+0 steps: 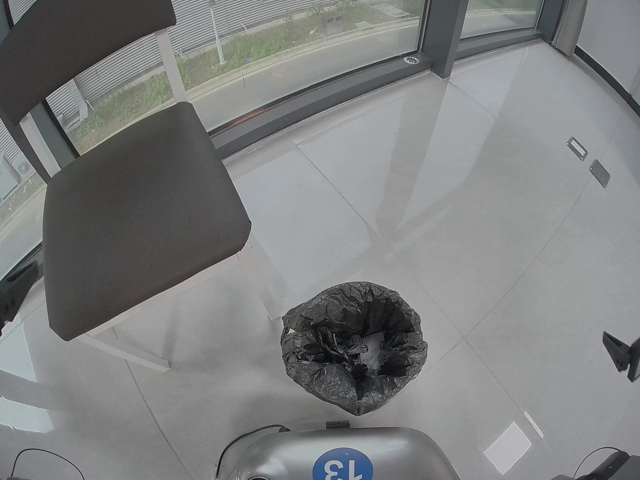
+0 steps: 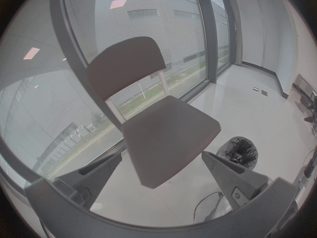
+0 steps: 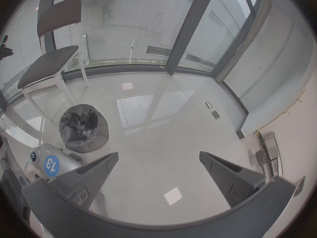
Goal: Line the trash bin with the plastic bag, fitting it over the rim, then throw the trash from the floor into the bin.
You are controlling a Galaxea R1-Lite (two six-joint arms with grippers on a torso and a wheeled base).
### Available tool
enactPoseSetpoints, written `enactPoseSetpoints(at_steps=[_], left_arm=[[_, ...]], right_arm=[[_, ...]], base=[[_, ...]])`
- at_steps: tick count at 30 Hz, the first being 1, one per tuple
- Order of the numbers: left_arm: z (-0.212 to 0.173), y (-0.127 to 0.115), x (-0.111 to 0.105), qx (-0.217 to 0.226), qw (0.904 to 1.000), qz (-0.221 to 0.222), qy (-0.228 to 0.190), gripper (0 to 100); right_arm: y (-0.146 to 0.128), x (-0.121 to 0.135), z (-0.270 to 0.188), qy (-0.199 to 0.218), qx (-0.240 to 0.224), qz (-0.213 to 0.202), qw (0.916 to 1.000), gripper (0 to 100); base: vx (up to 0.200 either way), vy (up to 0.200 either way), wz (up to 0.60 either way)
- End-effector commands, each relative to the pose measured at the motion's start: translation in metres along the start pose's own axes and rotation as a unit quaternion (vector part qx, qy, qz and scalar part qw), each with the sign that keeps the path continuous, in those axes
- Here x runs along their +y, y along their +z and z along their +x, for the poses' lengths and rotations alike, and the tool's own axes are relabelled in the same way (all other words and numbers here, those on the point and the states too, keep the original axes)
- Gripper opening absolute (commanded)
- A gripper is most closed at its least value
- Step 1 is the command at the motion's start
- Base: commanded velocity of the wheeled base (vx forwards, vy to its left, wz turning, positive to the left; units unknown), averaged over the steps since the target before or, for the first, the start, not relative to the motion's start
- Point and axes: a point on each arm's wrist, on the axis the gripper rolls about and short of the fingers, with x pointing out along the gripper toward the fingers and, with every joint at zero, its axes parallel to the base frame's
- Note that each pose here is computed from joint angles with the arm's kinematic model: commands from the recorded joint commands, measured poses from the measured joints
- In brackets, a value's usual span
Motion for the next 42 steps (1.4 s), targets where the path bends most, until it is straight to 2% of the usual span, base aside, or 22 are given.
enactPoseSetpoints(at_steps=[1, 3, 8, 13, 15, 18, 20, 22, 28, 34, 36, 42], left_arm=[[-0.101, -0.063, 0.048, -0.040, 0.9916, -0.038, 0.117, 100], [-0.110, -0.071, 0.046, -0.037, 0.9878, -0.044, 0.145, 100], [-0.132, -0.101, 0.035, -0.020, 0.9786, -0.059, 0.196, 100], [-0.141, -0.146, 0.028, -0.009, 0.9794, -0.057, 0.194, 100], [-0.138, -0.150, 0.026, 0.000, 0.9794, -0.081, 0.185, 100], [-0.135, -0.152, 0.023, -0.002, 0.9810, -0.120, 0.152, 100], [-0.130, -0.154, 0.021, 0.005, 0.9807, -0.135, 0.142, 100], [-0.129, -0.156, 0.021, 0.008, 0.9805, -0.138, 0.139, 100], [-0.114, -0.165, 0.012, 0.034, 0.9844, -0.163, 0.056, 100], [-0.099, -0.177, 0.004, 0.070, 0.9812, -0.177, 0.031, 100], [-0.095, -0.179, 0.003, 0.070, 0.9811, -0.178, 0.032, 100], [-0.044, -0.196, -0.013, 0.008, 0.9820, -0.186, 0.029, 100]], right_arm=[[-0.091, 0.007, -0.098, -0.070, -0.100, 0.039, 0.9918, 100], [-0.101, 0.010, -0.097, -0.072, -0.112, 0.049, 0.9899, 100], [-0.116, 0.015, -0.087, -0.061, -0.124, 0.107, 0.9846, 100], [-0.123, 0.021, -0.064, -0.061, -0.149, 0.138, 0.9773, 100], [-0.130, 0.026, -0.050, -0.066, -0.154, 0.138, 0.9762, 100], [-0.128, 0.026, -0.044, -0.081, -0.201, 0.145, 0.9653, 100], [-0.128, 0.027, -0.043, -0.082, -0.211, 0.146, 0.9631, 100], [-0.129, 0.027, -0.042, -0.082, -0.209, 0.146, 0.9634, 100], [-0.129, 0.027, -0.042, -0.079, -0.212, 0.153, 0.9620, 100], [-0.129, 0.027, -0.042, -0.079, -0.212, 0.155, 0.9618, 100], [-0.129, 0.027, -0.042, -0.079, -0.211, 0.156, 0.9617, 100], [-0.129, 0.027, -0.042, -0.080, -0.211, 0.152, 0.9623, 100]], base=[[0.000, 0.000, 0.00], [0.000, 0.000, 0.00], [0.000, 0.000, 0.00], [0.000, 0.000, 0.00], [0.000, 0.000, 0.00], [0.000, 0.000, 0.00], [0.000, 0.000, 0.00], [0.000, 0.000, 0.00], [0.000, 0.000, 0.00], [0.000, 0.000, 0.00], [0.000, 0.000, 0.00], [0.000, 0.000, 0.00]])
